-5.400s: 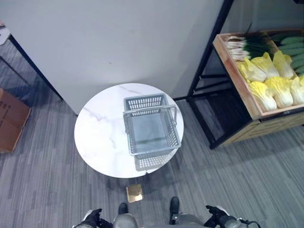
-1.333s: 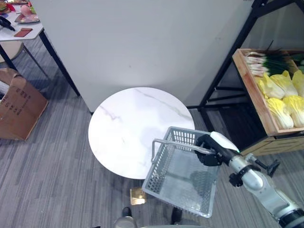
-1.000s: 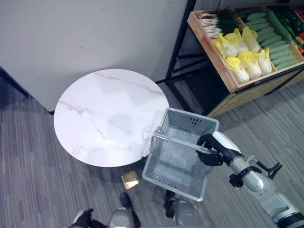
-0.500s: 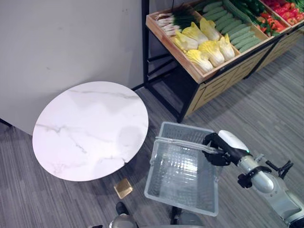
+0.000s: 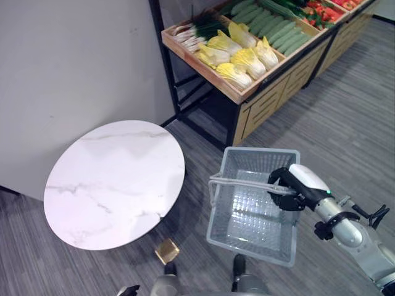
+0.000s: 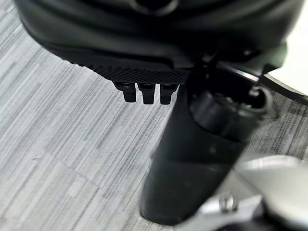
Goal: Get the vegetables into the basket
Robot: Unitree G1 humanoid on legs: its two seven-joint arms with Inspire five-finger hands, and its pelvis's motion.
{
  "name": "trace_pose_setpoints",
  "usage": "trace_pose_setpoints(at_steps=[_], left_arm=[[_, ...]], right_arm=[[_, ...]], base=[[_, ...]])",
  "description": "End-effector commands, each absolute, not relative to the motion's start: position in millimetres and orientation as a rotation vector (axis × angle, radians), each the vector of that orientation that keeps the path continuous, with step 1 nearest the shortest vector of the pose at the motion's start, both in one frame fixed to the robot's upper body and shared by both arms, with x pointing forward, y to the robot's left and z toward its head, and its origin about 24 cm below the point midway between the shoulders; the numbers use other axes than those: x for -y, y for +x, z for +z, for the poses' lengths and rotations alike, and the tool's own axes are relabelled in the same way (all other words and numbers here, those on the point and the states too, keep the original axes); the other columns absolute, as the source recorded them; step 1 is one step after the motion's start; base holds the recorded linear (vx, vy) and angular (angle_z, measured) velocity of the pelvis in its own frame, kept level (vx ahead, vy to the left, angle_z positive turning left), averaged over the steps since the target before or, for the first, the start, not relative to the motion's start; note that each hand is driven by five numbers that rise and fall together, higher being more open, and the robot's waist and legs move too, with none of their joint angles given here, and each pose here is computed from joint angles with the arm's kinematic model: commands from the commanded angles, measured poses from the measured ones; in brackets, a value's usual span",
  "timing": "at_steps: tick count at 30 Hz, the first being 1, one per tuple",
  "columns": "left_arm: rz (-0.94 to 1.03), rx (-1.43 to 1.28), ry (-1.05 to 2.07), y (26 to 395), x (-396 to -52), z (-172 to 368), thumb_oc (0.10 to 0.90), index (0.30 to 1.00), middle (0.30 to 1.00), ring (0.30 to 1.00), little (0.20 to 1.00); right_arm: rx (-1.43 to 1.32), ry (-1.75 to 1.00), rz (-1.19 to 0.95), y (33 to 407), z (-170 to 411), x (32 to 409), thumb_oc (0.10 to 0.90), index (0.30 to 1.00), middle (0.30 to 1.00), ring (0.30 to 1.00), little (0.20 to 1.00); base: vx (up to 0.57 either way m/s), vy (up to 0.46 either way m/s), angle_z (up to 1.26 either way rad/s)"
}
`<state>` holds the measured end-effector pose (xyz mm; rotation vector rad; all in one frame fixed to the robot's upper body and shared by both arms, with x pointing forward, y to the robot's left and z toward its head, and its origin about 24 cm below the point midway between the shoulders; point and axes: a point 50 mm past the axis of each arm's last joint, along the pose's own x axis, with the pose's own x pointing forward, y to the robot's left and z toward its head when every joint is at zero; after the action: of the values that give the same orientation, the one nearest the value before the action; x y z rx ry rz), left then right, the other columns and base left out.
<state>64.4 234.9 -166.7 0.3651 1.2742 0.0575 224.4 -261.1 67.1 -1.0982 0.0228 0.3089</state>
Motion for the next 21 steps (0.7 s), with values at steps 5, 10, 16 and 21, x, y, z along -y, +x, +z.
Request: trace_pose_setpoints(at_steps=[5, 10, 16, 21], left_arm=[[0.111, -1.236, 0.392, 76.9, -252.1, -160.3, 0.900, 1.000, 1.000, 1.000, 1.000], [0.111, -1.231, 0.405, 78.3, -254.8, -159.2, 0.900, 1.000, 1.000, 1.000, 1.000], [0.147, -1.239, 0.465, 76.5, -275.3, -153.1, 0.900, 1.000, 1.000, 1.000, 1.000], [0.143, -1.245, 0.449, 75.1, -272.1, -154.5, 0.900, 1.000, 1.000, 1.000, 1.000]], right_arm=[[0.350, -1.005, 0.263, 243.1, 126.7, 229.5, 0.400, 0.300, 0.300, 0.300, 0.300], [0.310, -0.994, 0.195, 243.5, 118.2, 237.8, 0.400, 0.300, 0.300, 0.300, 0.300], [0.335, -0.993, 0.181, 244.5, 116.2, 230.7, 0.400, 0.300, 0.300, 0.300, 0.300], [0.328, -0.991, 0.177, 241.8, 114.8, 231.0, 0.400, 0.300, 0.300, 0.300, 0.300]], base=[[0.06, 0.249, -0.50], [-0.08, 0.304, -0.52], [-0.11, 0.105, -0.96], [0.01, -0.030, -0.31]])
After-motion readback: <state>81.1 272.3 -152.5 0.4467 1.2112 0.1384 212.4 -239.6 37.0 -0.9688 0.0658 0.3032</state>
